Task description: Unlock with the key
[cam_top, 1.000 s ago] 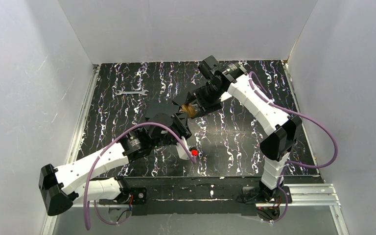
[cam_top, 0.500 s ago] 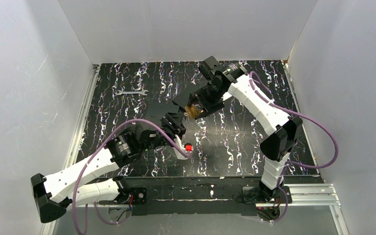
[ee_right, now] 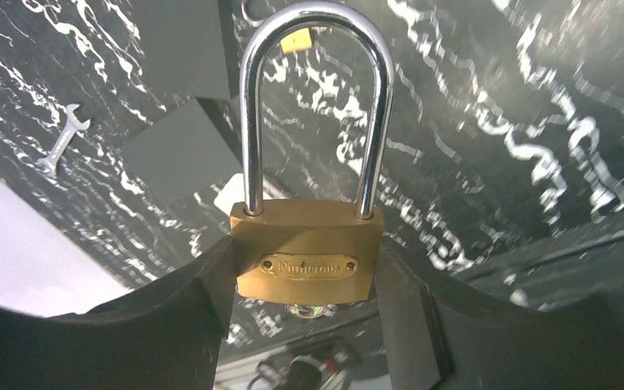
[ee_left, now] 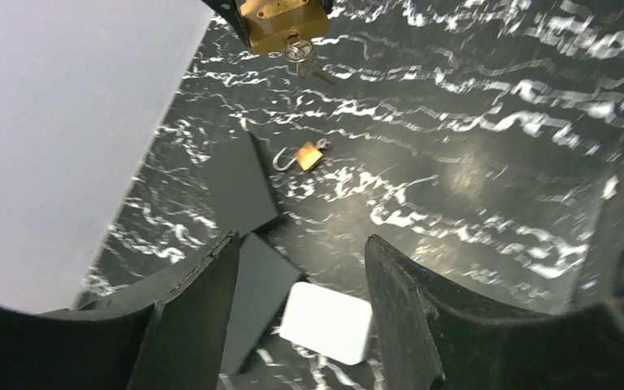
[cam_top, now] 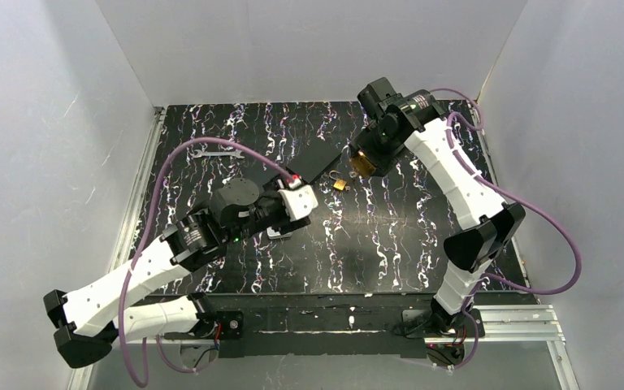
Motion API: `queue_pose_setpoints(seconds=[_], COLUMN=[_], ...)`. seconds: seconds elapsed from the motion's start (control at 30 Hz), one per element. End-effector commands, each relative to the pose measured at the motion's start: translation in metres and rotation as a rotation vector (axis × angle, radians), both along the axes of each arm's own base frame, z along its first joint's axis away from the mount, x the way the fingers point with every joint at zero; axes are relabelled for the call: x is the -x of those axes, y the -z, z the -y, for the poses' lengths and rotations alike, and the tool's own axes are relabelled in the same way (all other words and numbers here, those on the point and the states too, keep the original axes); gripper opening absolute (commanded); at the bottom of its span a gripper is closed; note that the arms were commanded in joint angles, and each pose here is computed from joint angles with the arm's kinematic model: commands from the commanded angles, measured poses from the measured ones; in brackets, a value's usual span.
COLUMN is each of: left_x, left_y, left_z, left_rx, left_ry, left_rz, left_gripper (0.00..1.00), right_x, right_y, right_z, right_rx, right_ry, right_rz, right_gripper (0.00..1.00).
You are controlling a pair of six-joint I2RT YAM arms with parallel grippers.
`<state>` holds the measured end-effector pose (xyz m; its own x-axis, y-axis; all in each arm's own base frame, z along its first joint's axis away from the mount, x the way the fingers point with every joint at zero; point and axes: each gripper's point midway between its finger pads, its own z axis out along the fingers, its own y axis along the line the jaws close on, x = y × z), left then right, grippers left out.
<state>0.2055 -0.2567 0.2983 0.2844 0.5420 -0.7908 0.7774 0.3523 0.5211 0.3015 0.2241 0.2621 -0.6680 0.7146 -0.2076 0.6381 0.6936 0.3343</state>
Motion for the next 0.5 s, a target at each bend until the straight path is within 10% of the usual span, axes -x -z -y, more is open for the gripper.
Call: queue_pose_setpoints(seconds=[0.0, 0.47], left_x=[0.013, -0.010], left_y=[-0.007, -0.039], left_z=[0.013, 0.043], left_rx=[0.197, 0.608], left_ry=[-0.096, -0.137], left_rz=[-0.295, -0.758], left_gripper=[0.57, 0.47], right_x=[-0.017, -0.020], right_y=[-0.042, -0.067], right_z=[0.036, 0.020], right_rx=[0.193, 0.102], right_ry=[-0.112, -0.210], right_rz=[0.236, 0.373], right_gripper=[0.01, 0.01])
